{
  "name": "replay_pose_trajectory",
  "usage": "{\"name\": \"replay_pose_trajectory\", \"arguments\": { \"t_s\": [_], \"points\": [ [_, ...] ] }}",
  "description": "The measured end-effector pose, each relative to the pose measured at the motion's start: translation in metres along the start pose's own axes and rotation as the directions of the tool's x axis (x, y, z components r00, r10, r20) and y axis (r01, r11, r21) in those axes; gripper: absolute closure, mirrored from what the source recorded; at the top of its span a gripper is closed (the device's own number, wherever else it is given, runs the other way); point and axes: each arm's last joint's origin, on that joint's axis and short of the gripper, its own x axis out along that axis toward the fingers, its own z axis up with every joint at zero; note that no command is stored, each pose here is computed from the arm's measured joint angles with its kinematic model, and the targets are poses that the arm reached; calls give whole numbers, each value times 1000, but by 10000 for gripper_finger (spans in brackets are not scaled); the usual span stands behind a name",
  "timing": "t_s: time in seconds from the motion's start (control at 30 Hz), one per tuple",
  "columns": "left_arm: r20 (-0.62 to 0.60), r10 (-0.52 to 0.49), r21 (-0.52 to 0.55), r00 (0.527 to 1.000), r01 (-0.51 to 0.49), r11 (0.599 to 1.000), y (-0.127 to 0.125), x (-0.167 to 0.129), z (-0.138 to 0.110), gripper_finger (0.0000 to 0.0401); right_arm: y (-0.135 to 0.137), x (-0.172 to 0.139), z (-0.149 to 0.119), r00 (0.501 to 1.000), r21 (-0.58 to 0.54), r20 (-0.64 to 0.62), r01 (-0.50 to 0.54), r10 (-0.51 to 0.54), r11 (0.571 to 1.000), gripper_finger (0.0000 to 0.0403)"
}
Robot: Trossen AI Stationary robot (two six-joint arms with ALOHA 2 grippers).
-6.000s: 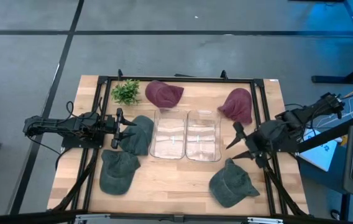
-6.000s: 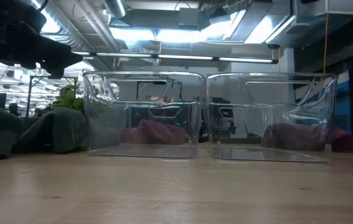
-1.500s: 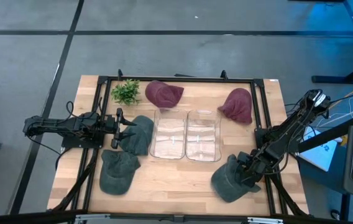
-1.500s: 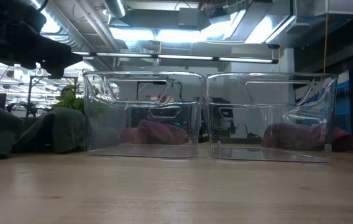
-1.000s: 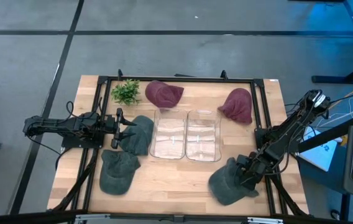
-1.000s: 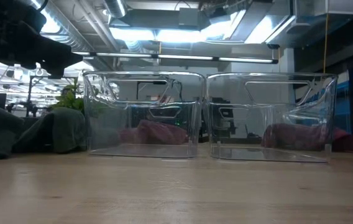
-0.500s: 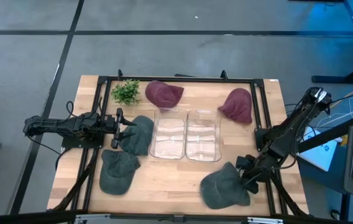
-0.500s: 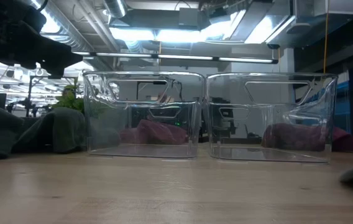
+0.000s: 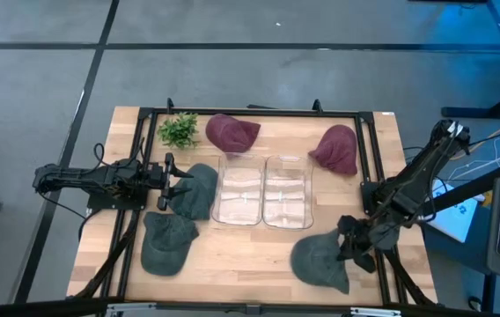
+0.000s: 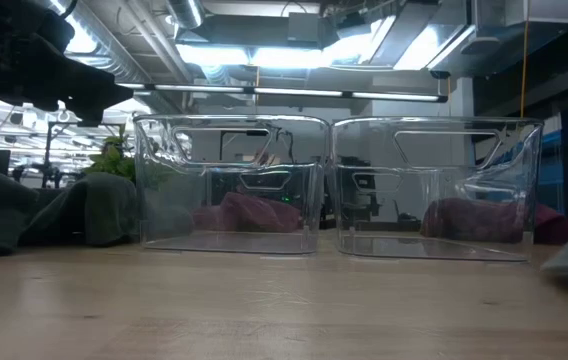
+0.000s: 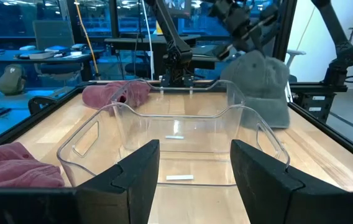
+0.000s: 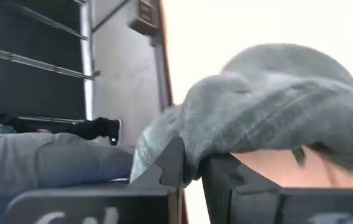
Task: Pick & Place hat
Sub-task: Put the bottom right blue cap into the right transparent bin
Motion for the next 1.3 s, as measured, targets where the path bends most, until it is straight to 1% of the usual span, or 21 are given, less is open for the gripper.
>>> {"name": "replay_pose_trajectory", "arguments": {
  "t_s": [0.1, 0.2, 0.33, 0.43, 0.7, 0.93, 1.1, 1.3],
  "points": [
    [0, 0, 0, 1000, 0, 1000, 0, 0, 0, 207, 9, -8, 6, 999, -39, 35, -32, 33, 999, 366],
    [0, 0, 0, 1000, 0, 1000, 0, 0, 0, 207, 17, -18, 13, 993, -70, 101, -51, 58, 996, 366],
    [0, 0, 0, 1000, 0, 1000, 0, 0, 0, 207, 29, -33, 23, 978, -117, 183, -76, 96, 990, 366],
    [0, 0, 0, 1000, 0, 1000, 0, 0, 0, 207, 41, -45, 30, 967, -160, 213, -110, 143, 981, 366],
    [1, 0, 0, 1000, 0, 1000, 0, 0, 0, 207, 72, -78, 50, 924, -303, 276, -178, 265, 936, 366],
    [1, 0, 0, 1000, 0, 1000, 0, 0, 0, 207, 95, -112, 66, 868, -400, 333, -223, 368, 889, 366],
    [0, 0, 0, 1000, 0, 1000, 0, 0, 0, 207, 102, -125, 71, 845, -433, 353, -233, 402, 871, 366],
    [0, 0, 0, 1000, 0, 1000, 0, 0, 0, 207, 103, -124, 71, 845, -433, 354, -231, 400, 871, 366]
  ]
}}
